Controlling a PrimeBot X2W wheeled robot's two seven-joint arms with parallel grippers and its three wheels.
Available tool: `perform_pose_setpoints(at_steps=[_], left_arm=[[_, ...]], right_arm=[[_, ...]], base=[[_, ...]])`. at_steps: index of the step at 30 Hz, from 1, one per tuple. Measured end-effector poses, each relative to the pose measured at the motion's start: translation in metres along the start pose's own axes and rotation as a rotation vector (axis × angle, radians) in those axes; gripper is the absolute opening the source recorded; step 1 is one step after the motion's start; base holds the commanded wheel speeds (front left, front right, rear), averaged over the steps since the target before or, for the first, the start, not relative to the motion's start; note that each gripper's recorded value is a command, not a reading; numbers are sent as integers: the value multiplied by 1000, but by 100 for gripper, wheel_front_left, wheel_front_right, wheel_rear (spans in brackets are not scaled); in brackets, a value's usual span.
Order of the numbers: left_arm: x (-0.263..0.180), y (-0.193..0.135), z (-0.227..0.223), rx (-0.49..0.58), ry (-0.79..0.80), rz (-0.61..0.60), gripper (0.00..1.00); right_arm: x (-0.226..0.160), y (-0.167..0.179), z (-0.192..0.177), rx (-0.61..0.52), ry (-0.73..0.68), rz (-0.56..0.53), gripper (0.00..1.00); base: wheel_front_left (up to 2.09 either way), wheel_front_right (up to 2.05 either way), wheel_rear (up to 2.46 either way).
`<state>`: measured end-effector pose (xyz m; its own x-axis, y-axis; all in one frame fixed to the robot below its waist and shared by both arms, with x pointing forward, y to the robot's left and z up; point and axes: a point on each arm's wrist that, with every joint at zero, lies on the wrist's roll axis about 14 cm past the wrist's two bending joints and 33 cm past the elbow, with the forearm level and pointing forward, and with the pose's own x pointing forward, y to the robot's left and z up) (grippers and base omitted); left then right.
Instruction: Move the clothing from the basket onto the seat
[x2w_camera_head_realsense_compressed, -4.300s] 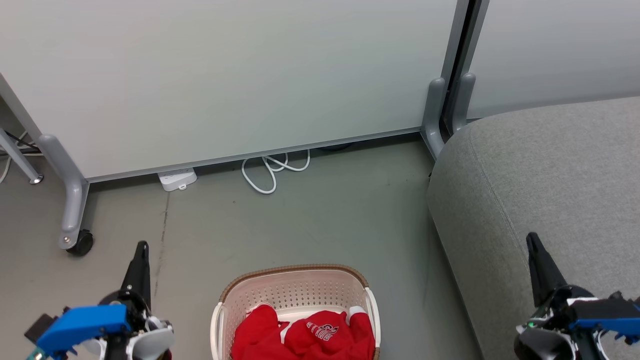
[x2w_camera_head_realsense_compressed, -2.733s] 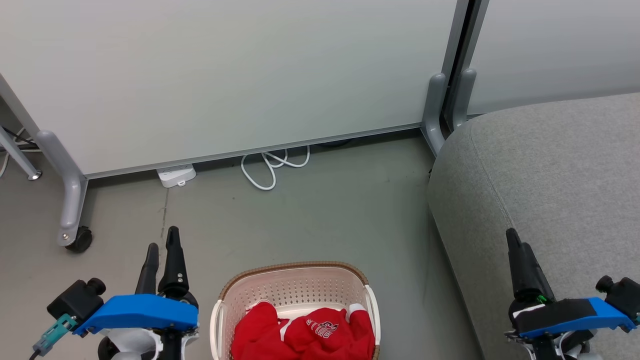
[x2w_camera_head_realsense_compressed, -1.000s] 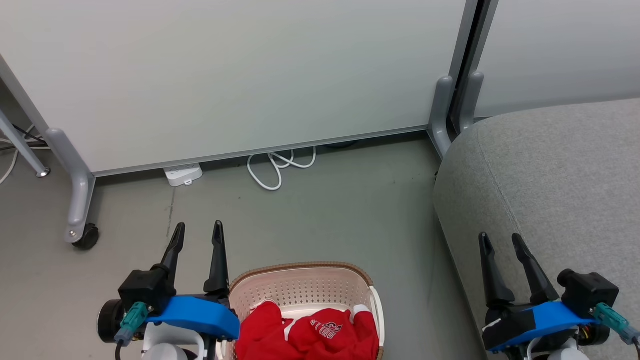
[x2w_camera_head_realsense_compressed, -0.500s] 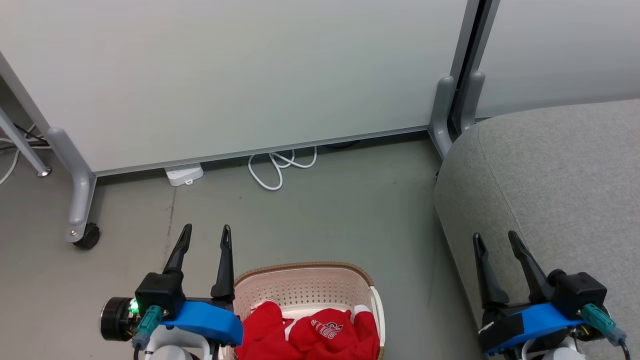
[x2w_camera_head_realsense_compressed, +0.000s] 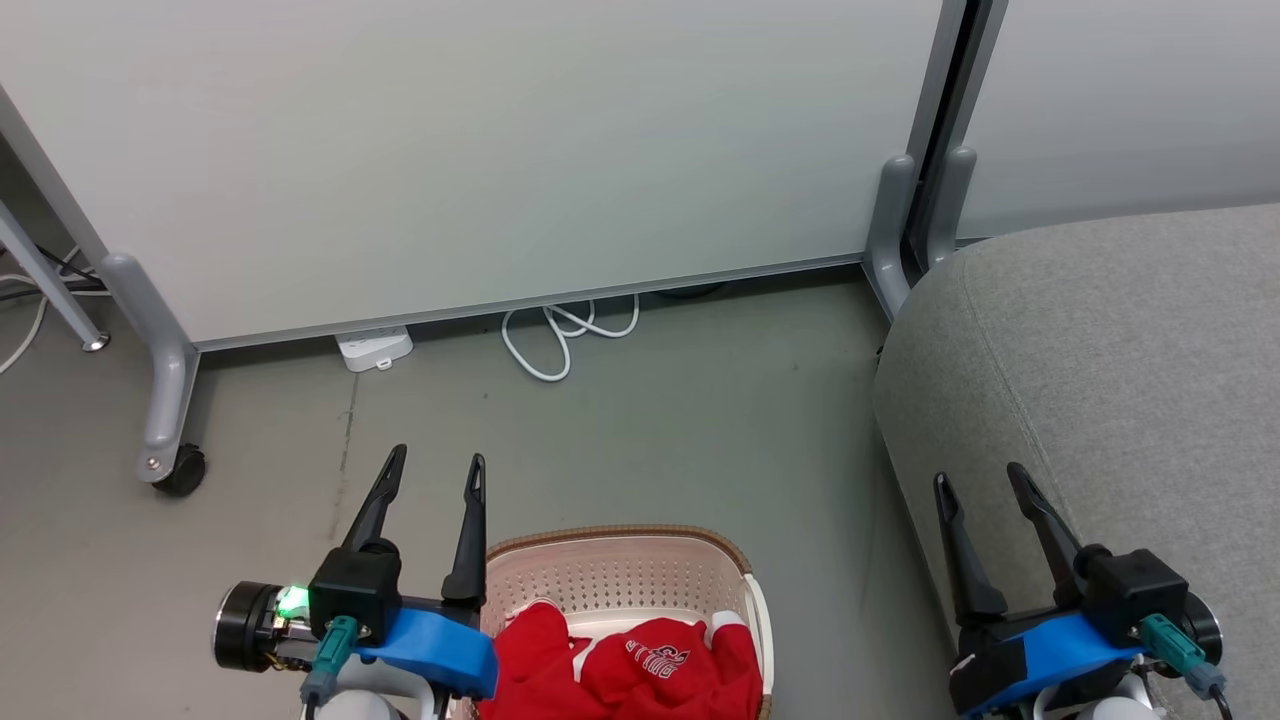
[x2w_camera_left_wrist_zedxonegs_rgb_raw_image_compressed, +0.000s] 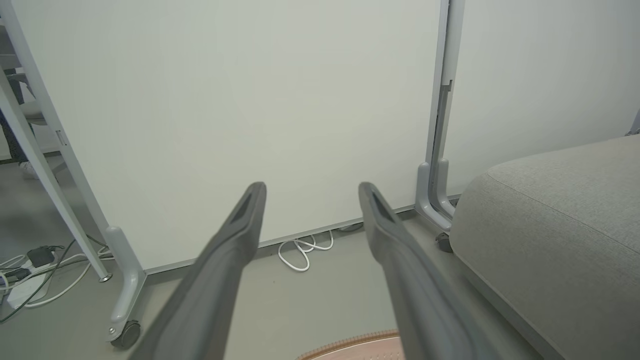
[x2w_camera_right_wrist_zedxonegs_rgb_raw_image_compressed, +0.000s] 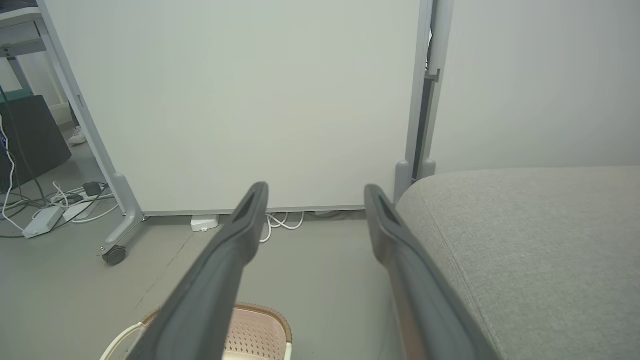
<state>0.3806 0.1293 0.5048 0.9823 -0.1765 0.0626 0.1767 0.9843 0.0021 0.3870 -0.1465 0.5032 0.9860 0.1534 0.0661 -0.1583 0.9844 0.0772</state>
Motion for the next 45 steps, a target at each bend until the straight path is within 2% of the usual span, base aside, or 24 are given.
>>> perform_pose_setpoints(at_steps=[23, 32, 45], left_arm=[[4, -5, -7, 19, 22, -34, 100], [29, -19, -24, 97, 84, -158, 100], [60, -41, -111, 254, 332, -401, 100]], right_arm=[[0, 2, -6, -4, 17, 8, 100], [9, -1, -9, -7, 23, 3, 100], [35, -22, -30, -12, 67, -35, 100]], base=[[0, 0, 0], [0, 0, 0], [0, 0, 0]])
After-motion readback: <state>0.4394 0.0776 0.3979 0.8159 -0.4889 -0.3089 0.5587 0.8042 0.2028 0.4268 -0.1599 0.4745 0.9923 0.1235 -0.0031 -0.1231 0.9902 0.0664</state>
